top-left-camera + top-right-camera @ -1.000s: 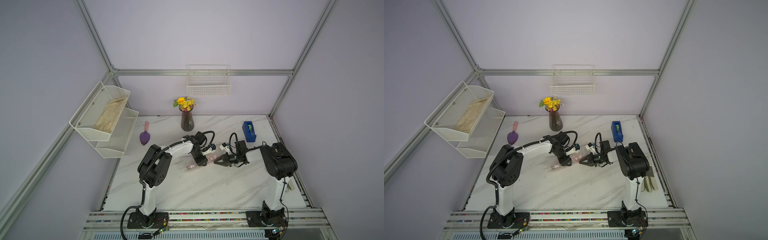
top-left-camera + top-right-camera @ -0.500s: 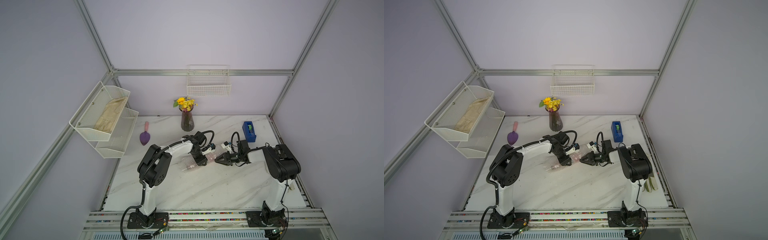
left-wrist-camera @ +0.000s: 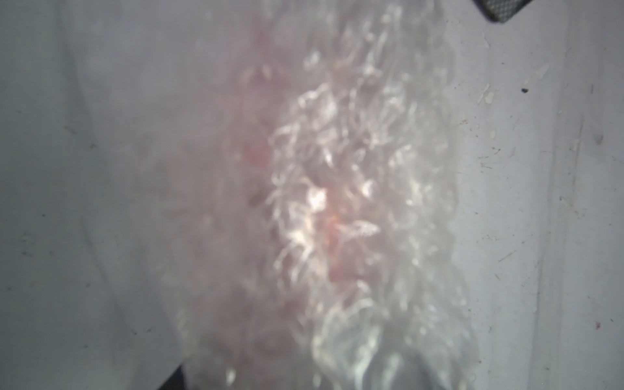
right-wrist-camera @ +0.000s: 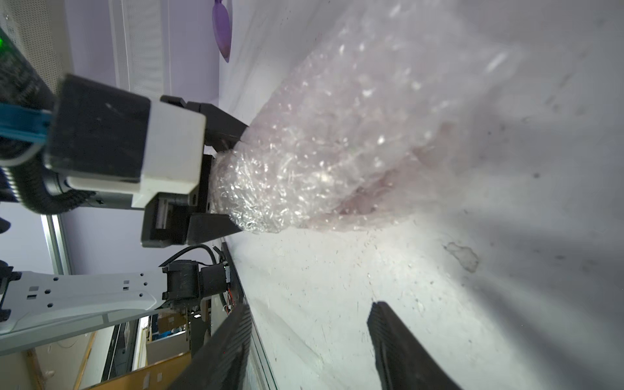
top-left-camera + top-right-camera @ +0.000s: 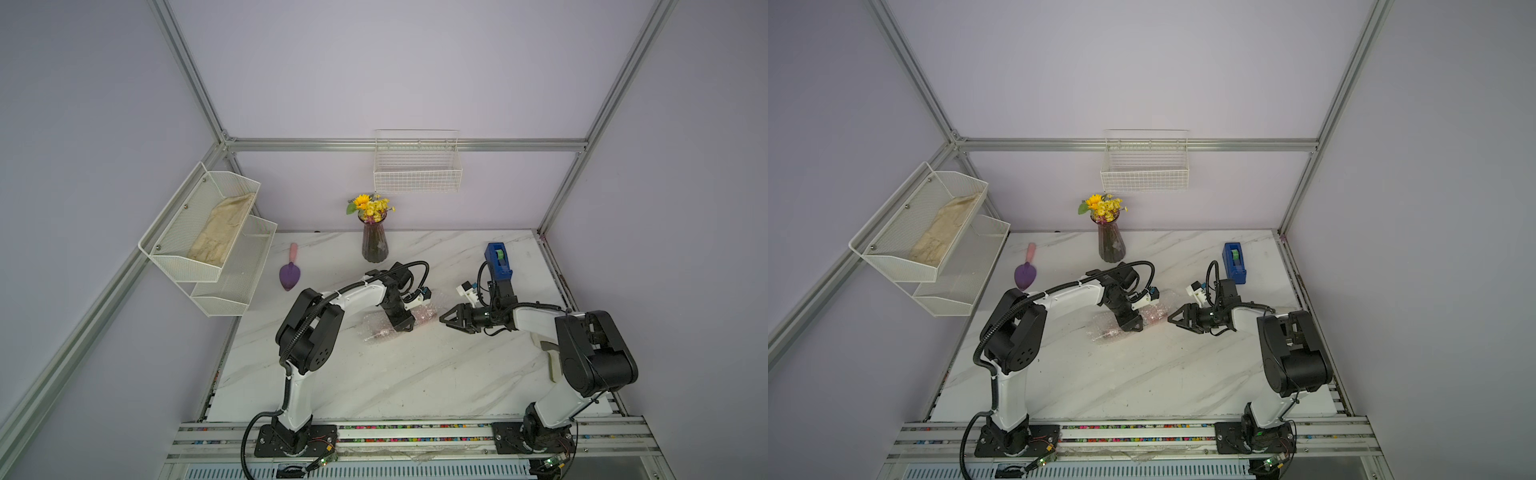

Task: Wrap wine bottles in bubble wrap
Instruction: Stick the tape on the bubble wrap, then reset both arms

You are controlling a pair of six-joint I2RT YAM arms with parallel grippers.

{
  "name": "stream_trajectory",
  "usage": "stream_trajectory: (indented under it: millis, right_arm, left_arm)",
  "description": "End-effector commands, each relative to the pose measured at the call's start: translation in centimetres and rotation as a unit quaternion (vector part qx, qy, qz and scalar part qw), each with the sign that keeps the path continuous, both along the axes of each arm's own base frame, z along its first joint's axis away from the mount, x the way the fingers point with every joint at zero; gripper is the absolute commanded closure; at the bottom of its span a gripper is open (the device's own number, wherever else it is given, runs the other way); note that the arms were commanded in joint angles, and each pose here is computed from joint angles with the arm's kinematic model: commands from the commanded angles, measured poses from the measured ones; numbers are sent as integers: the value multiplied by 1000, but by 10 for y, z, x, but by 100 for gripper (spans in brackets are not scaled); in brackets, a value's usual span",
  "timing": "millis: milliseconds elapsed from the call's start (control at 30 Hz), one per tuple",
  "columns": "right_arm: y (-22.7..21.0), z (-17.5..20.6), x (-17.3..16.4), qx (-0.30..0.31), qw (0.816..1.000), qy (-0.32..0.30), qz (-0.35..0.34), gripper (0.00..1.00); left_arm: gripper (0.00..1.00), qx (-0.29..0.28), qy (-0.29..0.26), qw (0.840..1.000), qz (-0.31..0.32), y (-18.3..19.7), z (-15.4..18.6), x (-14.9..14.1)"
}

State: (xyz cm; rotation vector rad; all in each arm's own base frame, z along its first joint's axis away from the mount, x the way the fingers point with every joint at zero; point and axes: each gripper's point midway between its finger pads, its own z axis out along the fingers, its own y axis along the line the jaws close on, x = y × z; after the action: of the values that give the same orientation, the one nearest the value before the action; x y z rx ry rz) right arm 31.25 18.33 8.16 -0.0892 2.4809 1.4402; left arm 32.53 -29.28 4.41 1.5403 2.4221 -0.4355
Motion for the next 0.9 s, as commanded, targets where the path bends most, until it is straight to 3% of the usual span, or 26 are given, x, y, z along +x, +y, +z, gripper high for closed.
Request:
stream_trajectory:
  millis: [0,133,467,533,600,867]
  right_arm:
    - [-20,13,15,-20,998,-38,-41,38]
    - [-33,31,29,-24,995,-70,-73,31]
    - [-43,43,38,-34,991,-93,-93,20]
    - [-45,45,39,-39,990,-99,-98,17]
    - [-47,49,42,-42,988,-106,-101,3]
    - [-65,67,59,-84,974,-153,-141,3]
  left_arm:
    - [46,-15,15,1000,-9,-10,13,-11]
    - [31,-25,-9,1000,-9,-15,28,-10]
    - [13,-14,-37,999,-6,-20,33,-11]
    - [0,-23,-55,998,3,-22,44,-6]
    - [0,-37,-74,996,9,-26,56,0]
    - [0,-66,-180,980,55,-24,117,29]
